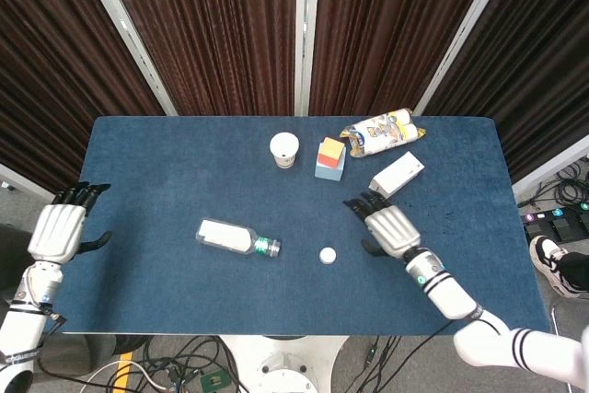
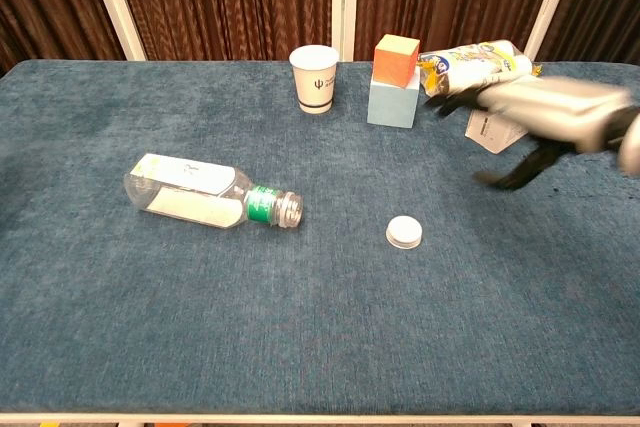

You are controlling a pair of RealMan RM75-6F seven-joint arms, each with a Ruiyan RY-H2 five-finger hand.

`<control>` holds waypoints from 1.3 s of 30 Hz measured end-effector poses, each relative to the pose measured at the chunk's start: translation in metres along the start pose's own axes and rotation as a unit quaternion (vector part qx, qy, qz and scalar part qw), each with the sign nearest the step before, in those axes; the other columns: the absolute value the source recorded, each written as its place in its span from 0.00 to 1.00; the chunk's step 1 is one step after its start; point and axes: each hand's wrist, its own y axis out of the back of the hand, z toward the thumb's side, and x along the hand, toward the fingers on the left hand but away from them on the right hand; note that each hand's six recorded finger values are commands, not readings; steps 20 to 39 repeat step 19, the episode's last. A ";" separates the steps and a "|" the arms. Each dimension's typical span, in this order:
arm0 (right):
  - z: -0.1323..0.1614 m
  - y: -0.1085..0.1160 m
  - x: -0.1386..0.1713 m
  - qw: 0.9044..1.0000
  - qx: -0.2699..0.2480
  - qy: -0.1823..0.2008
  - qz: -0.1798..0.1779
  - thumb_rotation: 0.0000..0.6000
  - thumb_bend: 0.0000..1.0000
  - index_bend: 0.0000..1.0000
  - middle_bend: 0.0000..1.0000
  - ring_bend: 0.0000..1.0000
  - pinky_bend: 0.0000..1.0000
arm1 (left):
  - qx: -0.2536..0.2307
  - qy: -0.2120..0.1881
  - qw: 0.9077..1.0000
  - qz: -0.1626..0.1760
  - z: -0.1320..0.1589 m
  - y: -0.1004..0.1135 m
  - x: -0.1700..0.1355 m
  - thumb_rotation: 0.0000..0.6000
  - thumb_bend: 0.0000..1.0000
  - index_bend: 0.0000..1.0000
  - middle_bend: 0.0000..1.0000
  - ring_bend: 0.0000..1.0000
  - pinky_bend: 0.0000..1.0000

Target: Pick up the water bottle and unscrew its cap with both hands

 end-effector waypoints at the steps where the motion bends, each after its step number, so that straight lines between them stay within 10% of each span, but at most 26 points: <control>1: -0.009 0.006 0.010 1.000 0.000 -0.013 -0.016 1.00 0.33 0.02 0.07 0.00 0.00 | 0.005 0.008 1.000 0.001 -0.006 0.000 -0.005 1.00 0.21 0.18 0.22 0.12 0.16; 14: -0.092 0.030 0.207 0.969 -0.035 -0.197 -0.143 1.00 0.33 0.00 0.01 0.00 0.00 | 0.033 0.042 0.997 0.048 -0.023 0.011 -0.085 1.00 0.21 0.19 0.21 0.12 0.14; 39: -0.087 0.034 0.227 0.966 -0.044 -0.198 -0.161 1.00 0.33 0.00 0.01 0.00 0.00 | 0.032 0.038 0.998 0.043 -0.009 0.010 -0.106 1.00 0.21 0.19 0.21 0.12 0.14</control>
